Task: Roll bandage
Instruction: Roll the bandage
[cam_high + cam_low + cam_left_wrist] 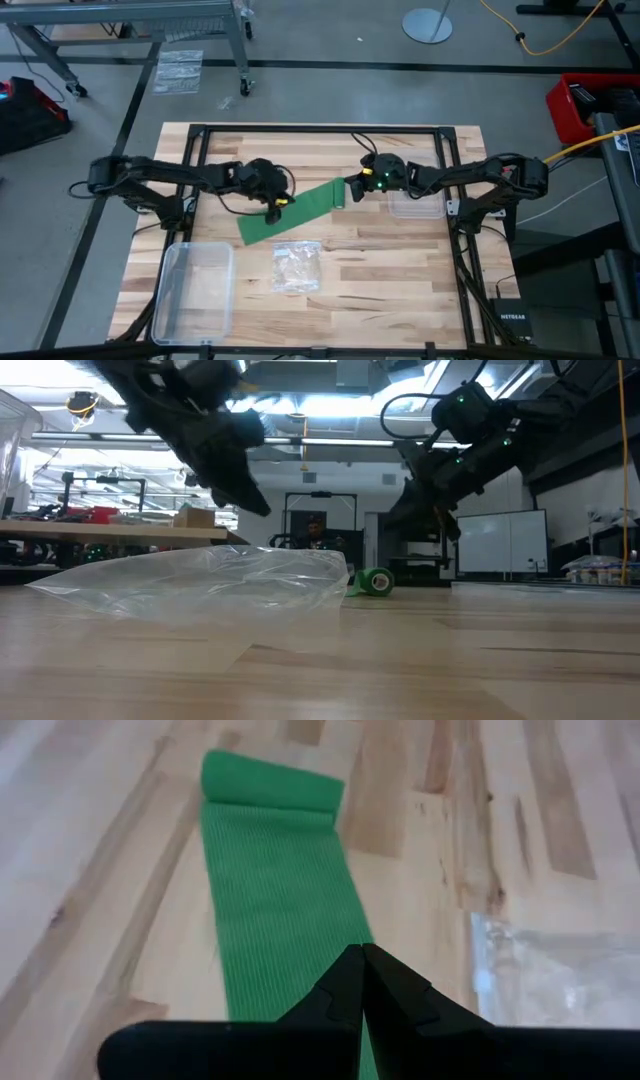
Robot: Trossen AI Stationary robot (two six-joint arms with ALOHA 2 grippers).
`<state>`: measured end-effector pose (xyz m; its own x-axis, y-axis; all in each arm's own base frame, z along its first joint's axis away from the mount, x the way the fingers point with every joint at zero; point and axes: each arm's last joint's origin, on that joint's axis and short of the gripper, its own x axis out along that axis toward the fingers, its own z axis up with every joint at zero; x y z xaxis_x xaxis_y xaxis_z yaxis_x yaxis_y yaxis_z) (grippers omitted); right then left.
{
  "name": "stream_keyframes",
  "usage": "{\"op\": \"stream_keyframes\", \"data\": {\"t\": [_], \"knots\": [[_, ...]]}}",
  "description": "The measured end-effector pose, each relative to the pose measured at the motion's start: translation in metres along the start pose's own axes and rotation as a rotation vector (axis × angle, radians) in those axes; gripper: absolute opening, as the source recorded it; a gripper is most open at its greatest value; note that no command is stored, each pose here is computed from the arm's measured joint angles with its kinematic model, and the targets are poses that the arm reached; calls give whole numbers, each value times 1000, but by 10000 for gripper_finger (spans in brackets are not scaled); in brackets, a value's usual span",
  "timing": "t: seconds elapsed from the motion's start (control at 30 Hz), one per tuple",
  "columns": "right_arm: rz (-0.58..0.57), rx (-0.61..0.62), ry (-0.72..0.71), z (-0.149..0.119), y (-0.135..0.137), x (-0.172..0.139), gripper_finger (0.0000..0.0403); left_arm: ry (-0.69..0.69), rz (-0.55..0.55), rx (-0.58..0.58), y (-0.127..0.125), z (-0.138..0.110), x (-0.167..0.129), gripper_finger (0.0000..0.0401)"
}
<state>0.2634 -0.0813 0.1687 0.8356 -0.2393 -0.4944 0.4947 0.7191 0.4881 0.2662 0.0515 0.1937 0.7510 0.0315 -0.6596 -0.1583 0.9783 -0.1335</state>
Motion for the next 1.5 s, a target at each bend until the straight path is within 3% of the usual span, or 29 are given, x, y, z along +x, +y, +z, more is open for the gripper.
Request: {"op": "stream_keyframes", "data": {"t": [0.37, 0.73, 1.27, 1.5], "knots": [[-111, -13, 123, -13, -9, -1, 1, 128, -17, -17, 5, 8, 54, 1], [-221, -20, 208, -22, -17, -4, 1, 231, -6, -62, 10, -6, 86, 1], [-163, -5, 268, -26, -16, -3, 1, 370, 97, -106, 14, -19, 84, 1], [-195, -61, 297, -47, -4, 6, 1, 378, 137, -182, 20, -21, 83, 1]]}}
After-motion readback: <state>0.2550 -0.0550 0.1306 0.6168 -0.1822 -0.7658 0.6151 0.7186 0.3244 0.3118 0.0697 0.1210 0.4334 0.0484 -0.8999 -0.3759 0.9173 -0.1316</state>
